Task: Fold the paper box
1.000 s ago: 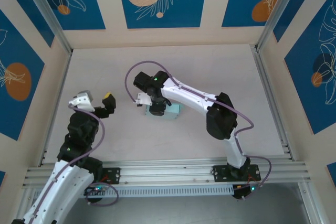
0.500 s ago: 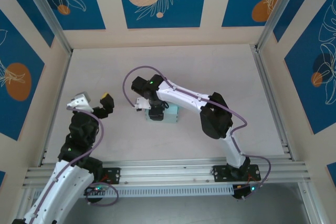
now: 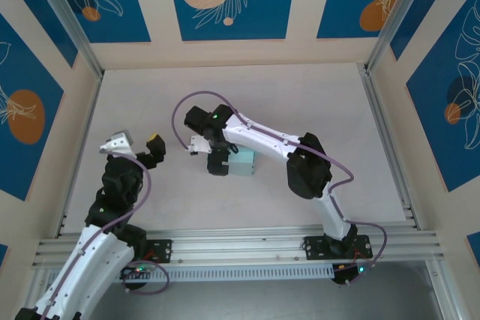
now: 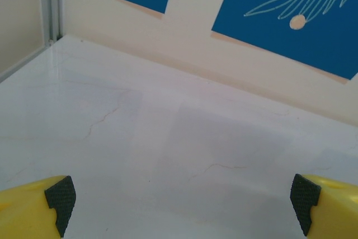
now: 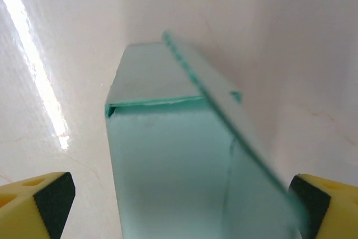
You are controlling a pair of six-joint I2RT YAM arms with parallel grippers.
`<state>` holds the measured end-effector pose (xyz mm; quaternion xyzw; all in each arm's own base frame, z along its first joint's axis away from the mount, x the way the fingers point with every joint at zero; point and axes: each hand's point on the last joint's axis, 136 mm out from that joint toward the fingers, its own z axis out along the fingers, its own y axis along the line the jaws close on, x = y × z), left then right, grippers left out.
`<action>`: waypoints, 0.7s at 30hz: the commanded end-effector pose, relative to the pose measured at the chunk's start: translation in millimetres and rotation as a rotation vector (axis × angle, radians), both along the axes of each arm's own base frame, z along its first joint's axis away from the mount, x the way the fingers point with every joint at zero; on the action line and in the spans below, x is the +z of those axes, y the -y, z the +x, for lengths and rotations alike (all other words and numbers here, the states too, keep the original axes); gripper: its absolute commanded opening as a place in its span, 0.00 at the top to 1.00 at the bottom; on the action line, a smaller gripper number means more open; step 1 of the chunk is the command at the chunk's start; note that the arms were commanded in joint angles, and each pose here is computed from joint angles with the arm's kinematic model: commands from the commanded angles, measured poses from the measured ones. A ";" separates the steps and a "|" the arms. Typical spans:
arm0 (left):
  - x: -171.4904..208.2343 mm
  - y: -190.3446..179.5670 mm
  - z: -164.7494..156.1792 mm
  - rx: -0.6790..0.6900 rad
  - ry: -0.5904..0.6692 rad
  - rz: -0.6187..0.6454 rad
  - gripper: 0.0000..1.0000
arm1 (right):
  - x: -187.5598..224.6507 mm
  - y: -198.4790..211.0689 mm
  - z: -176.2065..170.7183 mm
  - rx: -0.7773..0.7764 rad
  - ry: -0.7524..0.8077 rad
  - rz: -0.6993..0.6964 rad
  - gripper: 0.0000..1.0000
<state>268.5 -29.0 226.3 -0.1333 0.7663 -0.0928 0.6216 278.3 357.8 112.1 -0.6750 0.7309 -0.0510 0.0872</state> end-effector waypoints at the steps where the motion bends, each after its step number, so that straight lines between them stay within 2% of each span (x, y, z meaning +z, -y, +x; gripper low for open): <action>1: 10.3 7.9 2.6 -0.057 -0.006 0.038 0.00 | 55.3 -18.4 0.2 -0.018 0.062 0.170 0.00; 6: 13.6 33.9 10.6 -0.205 -0.084 0.090 0.02 | 113.7 -17.9 15.1 -0.138 0.200 0.368 0.01; 9: 7.0 59.4 17.5 -0.344 -0.213 0.109 0.00 | 146.9 11.2 28.2 -0.363 0.271 0.460 0.00; 11: -0.8 76.1 21.9 -0.427 -0.312 0.094 0.00 | 160.4 44.5 31.9 -0.580 0.268 0.512 0.01; 12: -4.3 83.6 23.3 -0.465 -0.349 0.083 0.00 | 164.4 60.1 30.3 -0.661 0.259 0.531 0.04; 14: -9.6 99.0 25.5 -0.534 -0.409 0.046 0.00 | 163.4 95.0 22.6 -0.846 0.225 0.563 0.15; 16: -13.3 111.2 27.3 -0.586 -0.435 0.018 0.00 | 155.3 122.0 10.5 -0.968 0.185 0.575 0.28; 21: -12.0 131.7 20.6 -0.681 -0.412 0.037 0.00 | 114.4 159.6 -25.2 -1.143 0.044 0.579 0.31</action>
